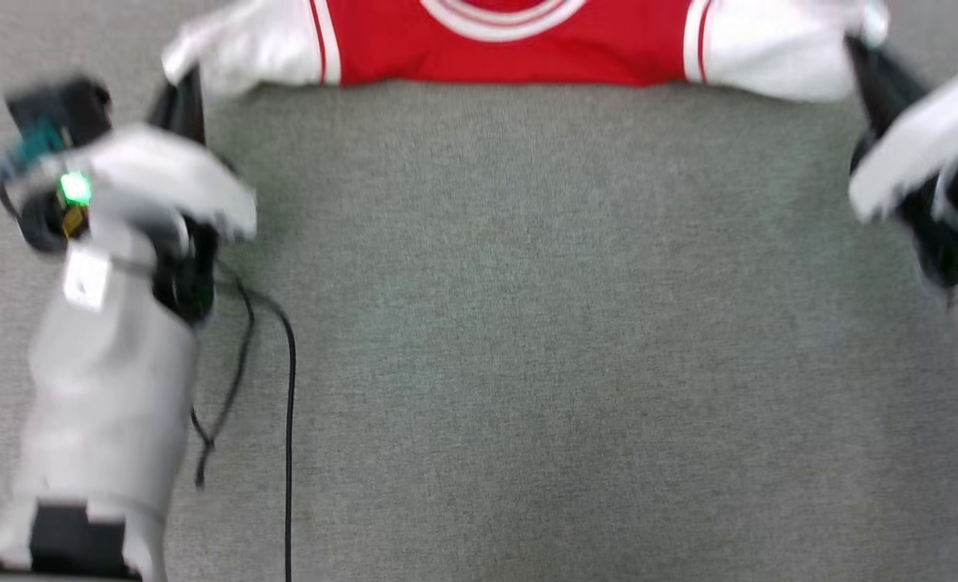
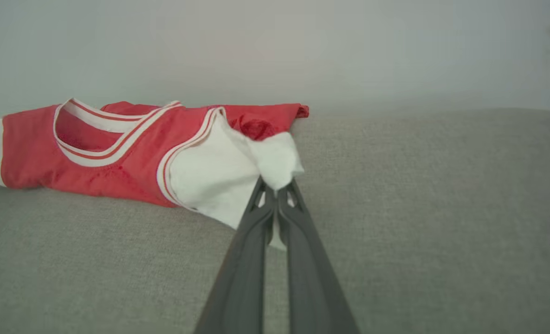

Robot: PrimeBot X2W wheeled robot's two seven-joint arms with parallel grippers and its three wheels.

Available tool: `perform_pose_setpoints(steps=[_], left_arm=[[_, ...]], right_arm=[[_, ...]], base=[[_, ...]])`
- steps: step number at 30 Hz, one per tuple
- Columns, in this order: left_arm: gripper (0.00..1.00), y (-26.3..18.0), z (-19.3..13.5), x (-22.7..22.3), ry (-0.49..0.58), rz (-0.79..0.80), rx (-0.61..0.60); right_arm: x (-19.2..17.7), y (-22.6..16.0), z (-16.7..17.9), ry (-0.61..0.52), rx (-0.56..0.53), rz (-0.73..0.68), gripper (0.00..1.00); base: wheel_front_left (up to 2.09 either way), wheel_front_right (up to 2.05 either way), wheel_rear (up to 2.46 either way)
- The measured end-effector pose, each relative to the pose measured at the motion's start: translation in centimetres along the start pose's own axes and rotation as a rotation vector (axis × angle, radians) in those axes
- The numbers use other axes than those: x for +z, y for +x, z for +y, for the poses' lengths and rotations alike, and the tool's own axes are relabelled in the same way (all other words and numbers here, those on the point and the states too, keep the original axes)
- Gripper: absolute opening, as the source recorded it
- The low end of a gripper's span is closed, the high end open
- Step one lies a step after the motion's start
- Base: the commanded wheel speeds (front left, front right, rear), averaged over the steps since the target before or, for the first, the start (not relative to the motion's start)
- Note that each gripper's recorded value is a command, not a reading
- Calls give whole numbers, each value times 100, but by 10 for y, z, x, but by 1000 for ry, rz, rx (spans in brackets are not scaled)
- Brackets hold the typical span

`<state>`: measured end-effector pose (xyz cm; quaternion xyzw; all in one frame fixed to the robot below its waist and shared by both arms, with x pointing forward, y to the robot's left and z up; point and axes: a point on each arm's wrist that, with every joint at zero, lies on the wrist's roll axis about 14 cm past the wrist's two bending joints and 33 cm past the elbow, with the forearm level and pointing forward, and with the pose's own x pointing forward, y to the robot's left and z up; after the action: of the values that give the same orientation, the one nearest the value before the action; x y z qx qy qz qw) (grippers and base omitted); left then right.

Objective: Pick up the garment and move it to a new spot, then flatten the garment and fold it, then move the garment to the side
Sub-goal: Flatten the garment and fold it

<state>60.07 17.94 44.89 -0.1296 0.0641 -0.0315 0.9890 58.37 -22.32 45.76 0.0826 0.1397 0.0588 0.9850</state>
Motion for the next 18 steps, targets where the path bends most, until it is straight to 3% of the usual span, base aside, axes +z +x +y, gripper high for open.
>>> perform_pose_setpoints(steps=[18], left_arm=[[0, -195, 23, -26, -65, -19, 112]], right_arm=[[-77, -162, -6, 64, -18, 116, 0]], base=[[0, 0, 0]])
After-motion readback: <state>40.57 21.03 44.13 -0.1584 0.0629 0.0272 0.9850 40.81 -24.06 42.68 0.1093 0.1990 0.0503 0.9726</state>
